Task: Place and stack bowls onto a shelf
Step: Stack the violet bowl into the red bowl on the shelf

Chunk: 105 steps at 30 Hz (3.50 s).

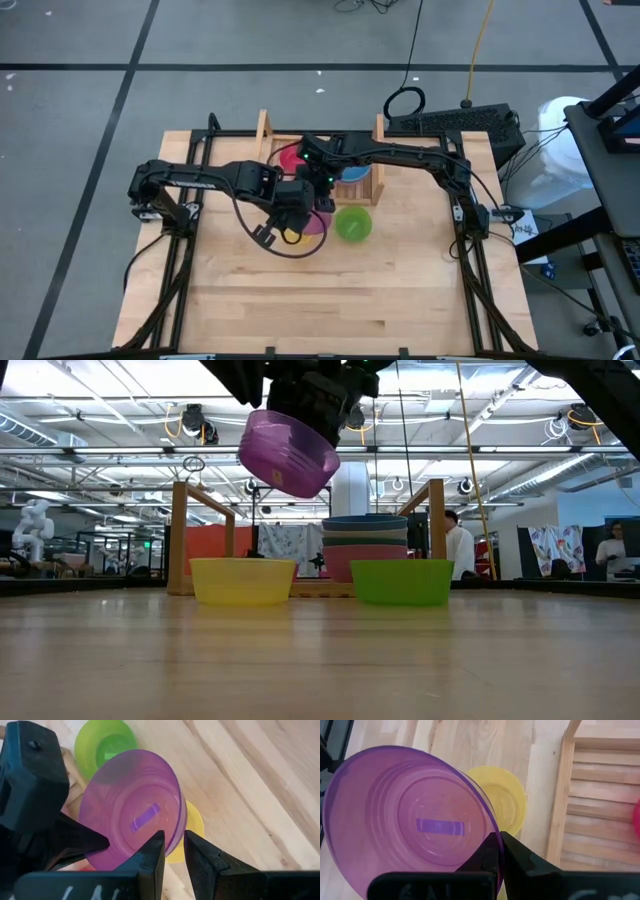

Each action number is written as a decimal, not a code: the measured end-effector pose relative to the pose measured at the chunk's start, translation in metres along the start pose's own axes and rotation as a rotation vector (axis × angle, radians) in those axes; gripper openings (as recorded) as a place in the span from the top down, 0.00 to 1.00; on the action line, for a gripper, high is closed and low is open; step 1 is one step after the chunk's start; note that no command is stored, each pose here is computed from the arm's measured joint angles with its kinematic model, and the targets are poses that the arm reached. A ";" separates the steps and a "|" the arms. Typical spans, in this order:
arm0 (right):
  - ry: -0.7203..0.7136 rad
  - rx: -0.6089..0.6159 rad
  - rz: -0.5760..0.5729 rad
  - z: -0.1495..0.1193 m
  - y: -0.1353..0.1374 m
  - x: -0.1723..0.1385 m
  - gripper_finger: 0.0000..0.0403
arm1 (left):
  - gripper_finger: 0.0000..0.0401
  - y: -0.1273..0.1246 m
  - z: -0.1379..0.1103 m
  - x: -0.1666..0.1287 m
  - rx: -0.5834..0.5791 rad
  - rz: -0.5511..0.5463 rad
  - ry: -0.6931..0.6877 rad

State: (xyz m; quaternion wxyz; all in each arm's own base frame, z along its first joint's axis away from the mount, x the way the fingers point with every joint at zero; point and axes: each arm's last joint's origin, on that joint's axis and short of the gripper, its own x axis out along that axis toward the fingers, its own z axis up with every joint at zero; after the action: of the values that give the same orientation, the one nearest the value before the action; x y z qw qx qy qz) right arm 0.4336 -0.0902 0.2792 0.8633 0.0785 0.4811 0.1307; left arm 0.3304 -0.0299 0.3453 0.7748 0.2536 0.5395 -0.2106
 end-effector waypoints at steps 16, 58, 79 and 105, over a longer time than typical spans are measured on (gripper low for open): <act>-0.017 0.047 -0.008 0.001 -0.003 -0.003 1.00 | 0.80 0.000 0.000 0.002 0.044 0.000 0.003; 0.052 -0.423 -0.071 -0.002 0.010 0.012 1.00 | 0.80 -0.002 0.000 0.015 0.303 0.007 0.139; 0.043 0.279 -0.132 -0.031 -0.041 0.018 1.00 | 0.80 -0.003 0.005 0.015 0.140 0.120 0.166; 0.016 0.034 -0.060 -0.025 -0.013 0.002 1.00 | 0.80 0.020 -0.026 0.013 0.199 -0.060 0.197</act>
State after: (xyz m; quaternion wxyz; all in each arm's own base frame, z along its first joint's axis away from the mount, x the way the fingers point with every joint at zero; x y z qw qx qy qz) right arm 0.4150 -0.1021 0.2611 0.8616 0.0776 0.4921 0.0971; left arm 0.3279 0.0012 0.3289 0.6826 0.3325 0.5965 -0.2601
